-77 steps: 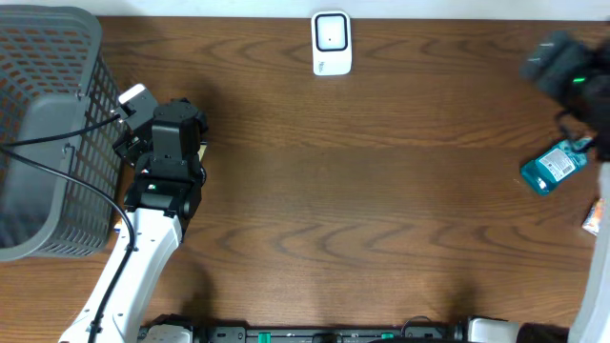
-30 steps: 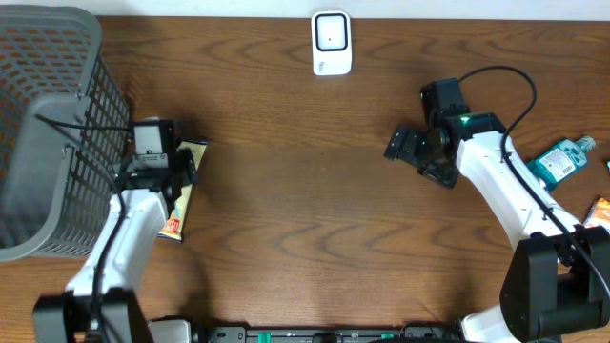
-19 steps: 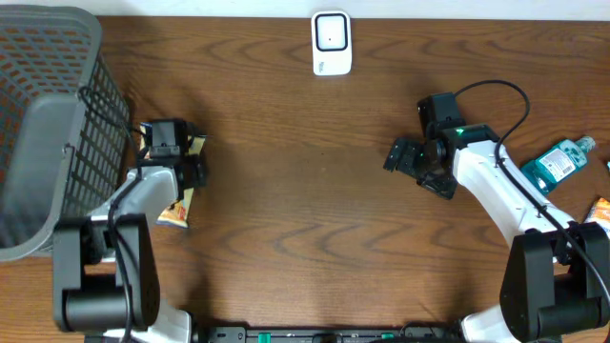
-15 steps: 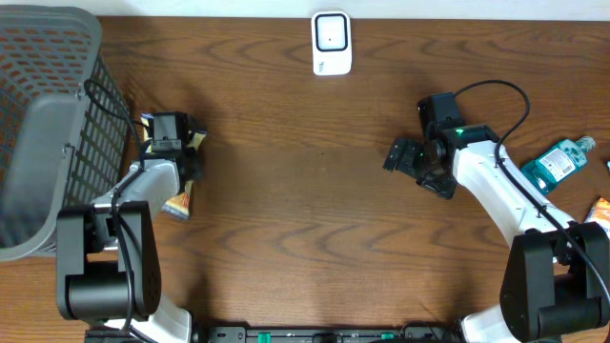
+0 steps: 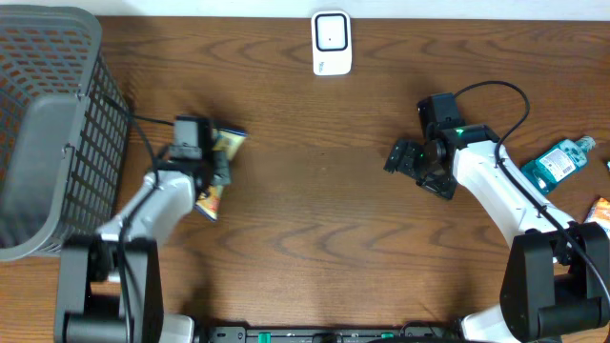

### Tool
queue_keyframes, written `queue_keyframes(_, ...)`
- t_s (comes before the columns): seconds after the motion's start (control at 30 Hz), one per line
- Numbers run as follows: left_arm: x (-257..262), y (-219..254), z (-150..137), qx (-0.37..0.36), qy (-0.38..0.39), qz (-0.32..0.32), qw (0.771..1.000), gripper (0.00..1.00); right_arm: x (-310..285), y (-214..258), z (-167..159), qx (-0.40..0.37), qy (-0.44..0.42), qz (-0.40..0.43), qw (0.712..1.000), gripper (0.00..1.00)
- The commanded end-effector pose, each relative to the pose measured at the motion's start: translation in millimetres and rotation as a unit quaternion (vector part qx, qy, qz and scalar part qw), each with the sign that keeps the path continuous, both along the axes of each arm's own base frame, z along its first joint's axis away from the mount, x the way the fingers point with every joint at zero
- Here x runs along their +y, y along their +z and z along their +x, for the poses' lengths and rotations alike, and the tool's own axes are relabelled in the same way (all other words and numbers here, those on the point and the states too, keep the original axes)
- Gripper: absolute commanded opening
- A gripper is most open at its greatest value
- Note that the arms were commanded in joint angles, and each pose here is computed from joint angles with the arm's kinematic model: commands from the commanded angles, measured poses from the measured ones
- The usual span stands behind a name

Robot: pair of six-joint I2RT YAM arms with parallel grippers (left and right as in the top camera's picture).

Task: Scan the item barcode
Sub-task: 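Grasp the white snack bag with the left gripper and carry it right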

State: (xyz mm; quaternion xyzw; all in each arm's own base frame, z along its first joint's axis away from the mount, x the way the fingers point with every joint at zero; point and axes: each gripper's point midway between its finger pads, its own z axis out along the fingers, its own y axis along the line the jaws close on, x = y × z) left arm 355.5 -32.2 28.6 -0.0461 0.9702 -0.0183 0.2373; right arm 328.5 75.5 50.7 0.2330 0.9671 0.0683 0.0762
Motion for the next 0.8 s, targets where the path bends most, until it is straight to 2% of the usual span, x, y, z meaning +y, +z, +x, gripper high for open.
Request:
queue_keyframes(0.0,-54,45,-1,-0.058,-0.074,-0.057,0.994,0.07,0,3,-3,0.000,-0.006,0.000,1.000,0.94)
queue_keyframes(0.17,-125,76,-20,-0.080,-0.130,-0.139,0.978,0.07,-28,4,-10,0.020,-0.054,-0.003,0.998,0.93)
queue_keyframes(0.4,-215,66,-38,-0.095,-0.237,-0.168,0.952,0.08,-71,19,-28,0.044,-0.127,0.032,0.990,0.94)
queue_keyframes(0.43,-225,62,-41,-0.095,-0.250,-0.170,0.948,0.10,-75,21,-31,0.046,-0.132,0.033,0.990,0.94)
queue_keyframes(0.47,-235,57,-43,-0.095,-0.260,-0.171,0.945,0.32,-78,23,-34,0.049,-0.137,0.033,0.989,0.93)
queue_keyframes(0.53,-248,52,-46,-0.097,-0.275,-0.173,0.941,0.98,-78,28,-38,0.050,-0.142,0.042,0.988,0.94)
queue_keyframes(0.63,-252,59,-45,-0.107,-0.278,-0.178,0.938,0.98,-67,33,-38,0.045,-0.120,0.064,0.990,0.95)
queue_keyframes(0.7,-247,74,-40,-0.117,-0.271,-0.176,0.939,0.98,-57,36,-35,0.037,-0.095,0.077,0.992,0.99)
queue_keyframes(0.77,-236,91,-35,-0.132,-0.259,-0.166,0.942,0.98,-46,38,-30,0.022,-0.060,0.088,0.994,0.99)
